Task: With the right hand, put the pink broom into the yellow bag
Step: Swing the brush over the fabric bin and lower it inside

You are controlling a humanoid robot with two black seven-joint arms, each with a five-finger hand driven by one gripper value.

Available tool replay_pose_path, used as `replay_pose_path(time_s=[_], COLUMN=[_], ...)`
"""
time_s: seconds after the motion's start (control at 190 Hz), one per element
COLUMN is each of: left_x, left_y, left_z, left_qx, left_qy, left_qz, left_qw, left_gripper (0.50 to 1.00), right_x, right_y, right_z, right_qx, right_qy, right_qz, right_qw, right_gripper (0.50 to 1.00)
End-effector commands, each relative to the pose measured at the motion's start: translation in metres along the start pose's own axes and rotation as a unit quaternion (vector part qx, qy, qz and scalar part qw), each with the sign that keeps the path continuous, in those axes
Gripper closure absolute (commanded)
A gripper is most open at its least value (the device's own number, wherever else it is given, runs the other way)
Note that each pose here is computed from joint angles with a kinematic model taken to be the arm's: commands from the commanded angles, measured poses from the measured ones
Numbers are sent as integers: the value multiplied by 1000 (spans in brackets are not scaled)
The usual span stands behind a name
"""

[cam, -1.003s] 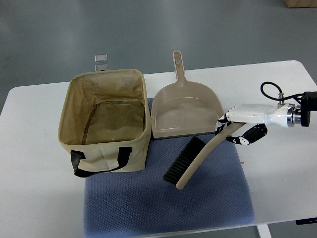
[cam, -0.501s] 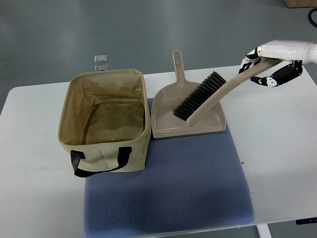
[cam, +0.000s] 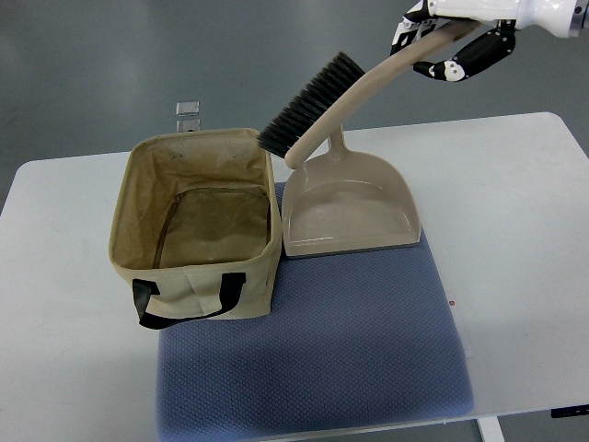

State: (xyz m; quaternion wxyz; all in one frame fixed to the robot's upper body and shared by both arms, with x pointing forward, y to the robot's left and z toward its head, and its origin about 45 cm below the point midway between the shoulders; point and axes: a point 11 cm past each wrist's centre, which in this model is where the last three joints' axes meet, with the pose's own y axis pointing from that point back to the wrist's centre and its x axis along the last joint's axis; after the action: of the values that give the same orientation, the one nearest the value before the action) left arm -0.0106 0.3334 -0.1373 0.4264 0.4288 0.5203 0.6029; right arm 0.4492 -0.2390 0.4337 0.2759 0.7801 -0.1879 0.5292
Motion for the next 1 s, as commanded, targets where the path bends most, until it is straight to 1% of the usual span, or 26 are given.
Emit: replay_pose_path(time_s=[0.0, 0.19, 0.29, 0.406, 0.485, 0.544, 0.691, 0.855, 0.871, 0.887, 0.892, 0.897, 0.902, 0.908, 0.913, 0.918, 0.923, 0.929, 0.934, 0.939, 0.945, 0.95, 0.955, 0.96, 0.966, 0.997], left_x=[0, 0, 0, 0, 0, 0, 0, 0, 0, 0, 0, 0, 0, 0, 0, 0, 0, 0, 0, 0, 0, 0, 0, 0, 0, 0], left_y=[0, 0, 0, 0, 0, 0, 0, 0, 0, 0, 0, 0, 0, 0, 0, 0, 0, 0, 0, 0, 0, 0, 0, 0, 0, 0], left_z=[0, 0, 0, -1, 0, -1, 0, 0, -1, -1, 0, 0, 0, 0, 0, 0, -1, -1, 0, 0, 0, 0, 0, 0, -1, -1], left_qx=[0, 0, 0, 1, 0, 0, 0, 0, 0, 0, 0, 0, 0, 0, 0, 0, 0, 0, 0, 0, 0, 0, 0, 0, 0, 1], left_qy=[0, 0, 0, 0, 0, 0, 0, 1, 1, 0, 0, 0, 0, 0, 0, 0, 0, 0, 0, 0, 0, 0, 0, 0, 0, 0], left_qz=[0, 0, 0, 0, 0, 0, 0, 0, 0, 0, 0, 0, 0, 0, 0, 0, 0, 0, 0, 0, 0, 0, 0, 0, 0, 0], left_qw=[1000, 1000, 1000, 1000, 1000, 1000, 1000, 1000, 1000, 1000, 1000, 1000, 1000, 1000, 1000, 1000, 1000, 1000, 1000, 1000, 1000, 1000, 1000, 1000, 1000, 1000], left_gripper=[500, 500, 500, 500, 500, 500, 500, 500, 500, 500, 500, 500, 500, 500, 500, 500, 500, 500, 500, 500, 500, 500, 500, 500, 500, 500], right_x=[1, -15, -24, -45, -56, -75, -103, -118, -119, -119, -120, -120, -120, -120, -119, -119, -119, -119, -118, -118, -119, -119, -118, -118, -118, -117], right_y=[-40, -95, -115, -139, -147, -155, -171, -173, -173, -173, -173, -173, -173, -173, -174, -174, -174, -174, -174, -174, -174, -174, -174, -174, -174, -174], right_z=[-12, -34, -38, -45, -48, -50, -61, -60, -60, -60, -60, -60, -61, -61, -61, -61, -62, -62, -62, -62, -62, -62, -62, -62, -62, -62], right_qx=[16, 44, 46, 46, 46, 45, 48, 49, 49, 49, 49, 49, 50, 50, 51, 51, 52, 52, 52, 52, 52, 52, 52, 52, 52, 53], right_qy=[-2, -7, -7, 17, 27, 26, 34, 39, 40, 40, 40, 40, 41, 41, 41, 41, 40, 40, 41, 41, 40, 40, 40, 40, 41, 40], right_qz=[1, -9, -12, -29, -34, -46, -62, -67, -66, -64, -64, -64, -63, -63, -61, -61, -60, -60, -58, -58, -58, -58, -56, -56, -54, -51], right_qw=[1000, 999, 999, 998, 998, 998, 996, 996, 996, 996, 996, 996, 996, 996, 996, 996, 996, 996, 996, 996, 996, 996, 996, 996, 996, 997], right_gripper=[1000, 1000, 1000, 1000, 1000, 1000, 1000, 998, 961, 944, 926, 926, 906, 906, 885, 885, 859, 859, 830, 830, 798, 797, 765, 765, 742, 705])
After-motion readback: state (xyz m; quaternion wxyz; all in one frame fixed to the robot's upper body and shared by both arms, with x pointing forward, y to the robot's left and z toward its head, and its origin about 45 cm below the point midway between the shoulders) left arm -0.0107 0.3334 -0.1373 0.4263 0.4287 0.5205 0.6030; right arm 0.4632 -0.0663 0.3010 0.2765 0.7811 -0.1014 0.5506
